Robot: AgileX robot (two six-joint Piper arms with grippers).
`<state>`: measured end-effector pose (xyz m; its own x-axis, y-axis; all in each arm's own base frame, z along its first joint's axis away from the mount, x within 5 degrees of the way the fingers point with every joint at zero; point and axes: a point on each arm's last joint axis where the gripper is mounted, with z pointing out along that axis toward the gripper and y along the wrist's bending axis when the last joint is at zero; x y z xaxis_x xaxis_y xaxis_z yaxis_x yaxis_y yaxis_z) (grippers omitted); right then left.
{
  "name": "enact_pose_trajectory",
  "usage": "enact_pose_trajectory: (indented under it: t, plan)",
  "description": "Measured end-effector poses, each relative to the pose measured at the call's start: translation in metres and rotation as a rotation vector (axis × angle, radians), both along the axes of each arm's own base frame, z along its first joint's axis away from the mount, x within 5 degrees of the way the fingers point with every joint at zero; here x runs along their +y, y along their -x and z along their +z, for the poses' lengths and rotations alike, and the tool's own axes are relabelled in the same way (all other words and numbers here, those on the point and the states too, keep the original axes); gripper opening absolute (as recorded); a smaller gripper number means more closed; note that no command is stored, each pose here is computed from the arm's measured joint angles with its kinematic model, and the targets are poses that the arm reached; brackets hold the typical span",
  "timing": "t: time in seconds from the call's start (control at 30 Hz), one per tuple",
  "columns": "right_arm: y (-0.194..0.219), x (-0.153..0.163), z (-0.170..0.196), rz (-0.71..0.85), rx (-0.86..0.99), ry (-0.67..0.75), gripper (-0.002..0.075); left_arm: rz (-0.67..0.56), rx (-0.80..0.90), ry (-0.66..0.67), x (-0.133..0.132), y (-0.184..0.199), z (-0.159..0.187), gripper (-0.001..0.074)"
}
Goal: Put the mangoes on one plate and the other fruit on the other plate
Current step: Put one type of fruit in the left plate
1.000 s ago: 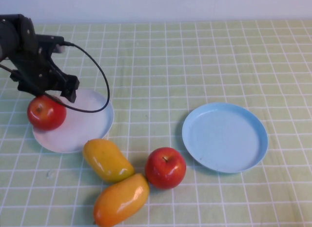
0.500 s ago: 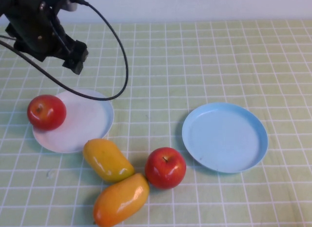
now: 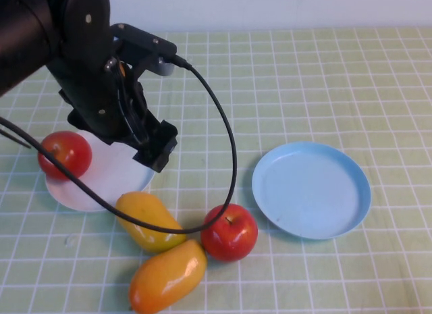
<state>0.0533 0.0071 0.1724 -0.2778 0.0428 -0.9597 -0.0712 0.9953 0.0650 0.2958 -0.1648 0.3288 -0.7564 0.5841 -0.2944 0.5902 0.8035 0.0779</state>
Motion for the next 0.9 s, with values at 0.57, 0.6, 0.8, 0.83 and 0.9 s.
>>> enact_pose_trajectory:
  t: [0.57, 0.6, 0.8, 0.83, 0.9]
  plan:
    - [0.0, 0.0, 0.0, 0.0, 0.0, -0.004, -0.0017, -0.47, -0.005, 0.045, -0.065, 0.043, -0.001, 0.0357]
    - [0.0, 0.0, 0.0, 0.0, 0.0, -0.004, -0.0017, -0.487, -0.002, 0.043, -0.068, 0.046, -0.001, 0.0435]
    - [0.0, 0.0, 0.0, 0.0, 0.0, -0.004, -0.0016, -0.524, 0.02, 0.032, -0.082, 0.051, -0.011, 0.0667]
    - [0.0, 0.0, 0.0, 0.0, 0.0, -0.004, -0.0017, -0.526, 0.025, 0.032, -0.084, 0.051, -0.013, 0.0668]
    - [0.0, 0.0, 0.0, 0.0, 0.0, -0.004, -0.0016, -0.537, 0.037, 0.028, -0.089, 0.052, -0.018, 0.0668]
